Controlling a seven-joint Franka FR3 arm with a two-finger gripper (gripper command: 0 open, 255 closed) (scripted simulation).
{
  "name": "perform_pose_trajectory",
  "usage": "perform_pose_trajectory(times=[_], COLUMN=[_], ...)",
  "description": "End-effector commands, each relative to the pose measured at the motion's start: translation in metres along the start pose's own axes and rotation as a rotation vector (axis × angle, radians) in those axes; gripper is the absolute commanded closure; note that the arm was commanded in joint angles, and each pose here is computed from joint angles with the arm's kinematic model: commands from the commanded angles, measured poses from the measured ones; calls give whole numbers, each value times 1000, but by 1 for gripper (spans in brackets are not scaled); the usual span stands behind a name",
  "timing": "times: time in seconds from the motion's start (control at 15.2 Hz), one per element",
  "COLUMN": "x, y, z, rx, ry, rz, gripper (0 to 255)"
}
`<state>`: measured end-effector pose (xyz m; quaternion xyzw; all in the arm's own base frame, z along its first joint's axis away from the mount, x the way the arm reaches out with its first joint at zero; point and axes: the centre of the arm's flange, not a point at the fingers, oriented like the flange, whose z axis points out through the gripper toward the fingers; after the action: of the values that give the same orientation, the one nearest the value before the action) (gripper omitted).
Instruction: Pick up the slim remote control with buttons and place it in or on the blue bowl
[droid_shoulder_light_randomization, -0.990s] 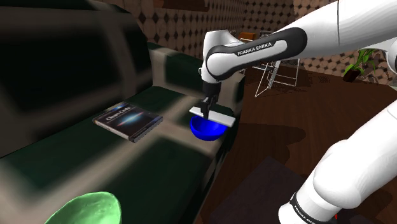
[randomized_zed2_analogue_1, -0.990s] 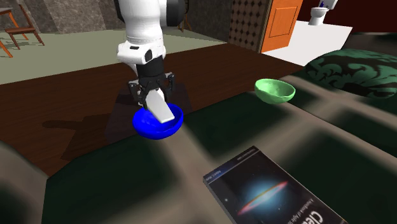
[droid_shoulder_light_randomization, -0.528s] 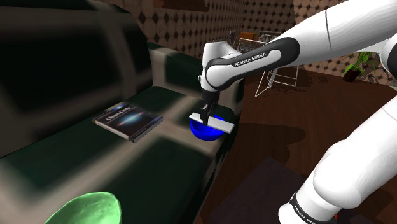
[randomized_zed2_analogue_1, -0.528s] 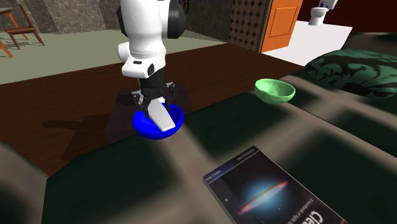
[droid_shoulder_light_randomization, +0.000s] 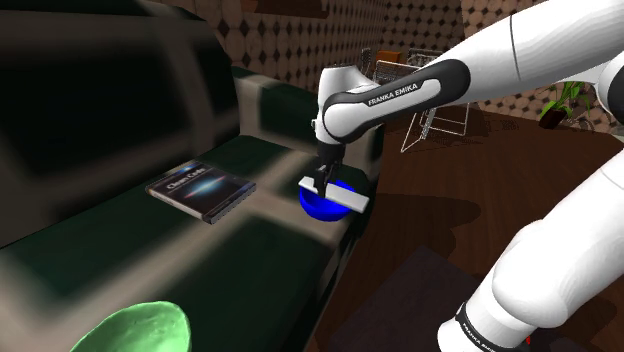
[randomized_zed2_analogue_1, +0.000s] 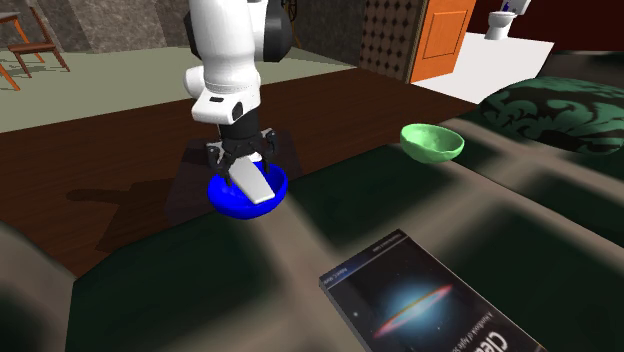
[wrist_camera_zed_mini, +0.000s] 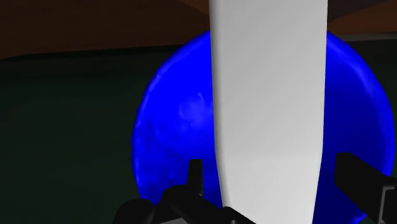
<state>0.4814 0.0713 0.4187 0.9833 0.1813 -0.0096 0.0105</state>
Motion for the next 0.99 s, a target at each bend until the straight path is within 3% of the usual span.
perform_pose_trajectory(times=[0.0,0.2,0.46,0.92], x=[0,0,0,0], y=[0,0,0,0], z=[0,0,-50,-50], rx=[0,0,0,0], ry=[-1,-1,-1,-1], rz=[0,0,0,0], gripper=[0,0,0,0])
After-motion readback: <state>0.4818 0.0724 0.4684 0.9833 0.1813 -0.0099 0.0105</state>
